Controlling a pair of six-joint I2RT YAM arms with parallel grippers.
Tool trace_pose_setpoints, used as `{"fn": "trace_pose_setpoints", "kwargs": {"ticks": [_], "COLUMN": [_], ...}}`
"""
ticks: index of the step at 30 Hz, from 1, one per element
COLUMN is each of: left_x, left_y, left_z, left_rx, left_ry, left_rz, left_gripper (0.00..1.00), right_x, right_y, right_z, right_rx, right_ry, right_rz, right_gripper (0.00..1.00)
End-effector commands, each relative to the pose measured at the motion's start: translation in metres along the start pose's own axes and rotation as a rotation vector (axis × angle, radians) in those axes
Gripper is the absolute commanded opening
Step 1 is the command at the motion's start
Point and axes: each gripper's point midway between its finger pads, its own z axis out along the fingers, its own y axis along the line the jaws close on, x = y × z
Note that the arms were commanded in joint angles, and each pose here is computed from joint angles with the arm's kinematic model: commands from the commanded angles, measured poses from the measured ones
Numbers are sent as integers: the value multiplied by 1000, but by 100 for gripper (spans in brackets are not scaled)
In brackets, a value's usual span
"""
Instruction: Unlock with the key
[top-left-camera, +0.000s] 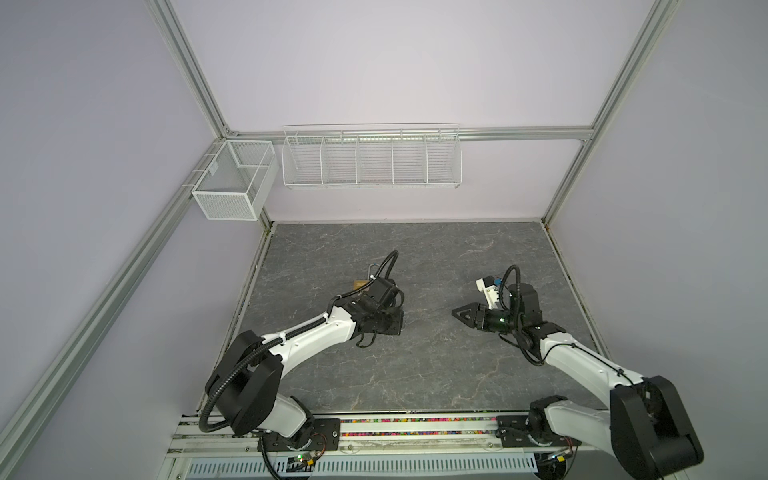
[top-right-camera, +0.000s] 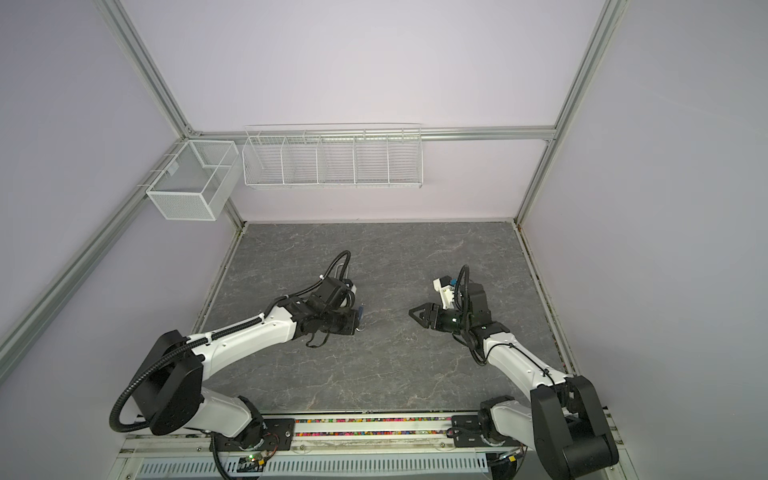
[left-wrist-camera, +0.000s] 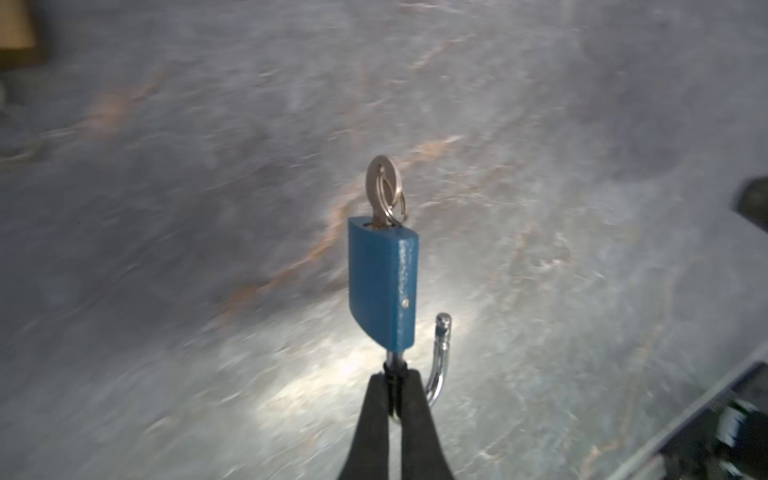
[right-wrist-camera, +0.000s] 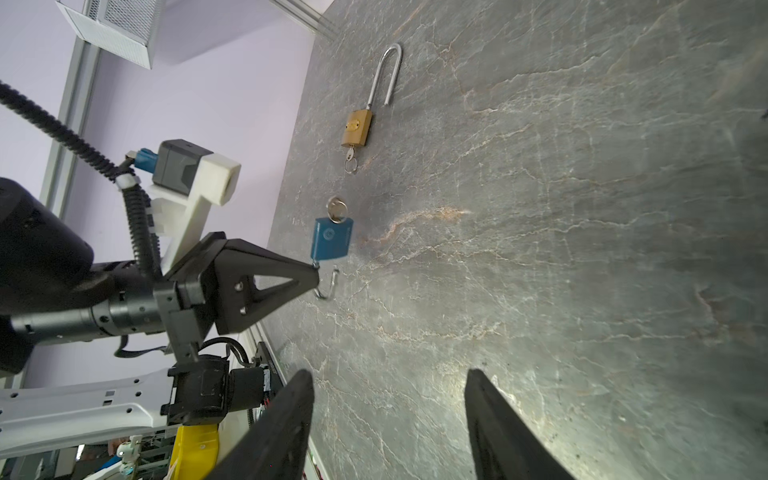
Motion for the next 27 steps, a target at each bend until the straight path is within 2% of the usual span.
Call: {"fn": "trace_pose_setpoints", "kwargs": {"ticks": [1, 5, 9, 12, 19, 27], "left_x": [10, 32, 39, 44, 42, 25], "left_y": [65, 109, 122, 123, 91, 62], "left_z": [-26, -35, -38, -23, 18, 35], "left_rx": [-267, -364, -420, -425, -253, -111], "left_ry": [13, 46, 52, 102, 195, 154], "left_rz": [-129, -256, -246, -226, -208, -223], "left_gripper": [0, 0, 0, 0, 0, 0], "right_x": [1, 3, 4, 4, 4, -3], "right_y": [2, 4, 4, 5, 8, 13], "right_z": [-6, -7, -8, -7, -17, -20], "right_rx": [15, 11, 11, 5, 25, 22], "right_ry": [2, 9, 17, 22, 4, -5], "right_rz": [-29, -31, -35, -31, -45, -48], "right_gripper": [61, 61, 61, 61, 62, 62]}}
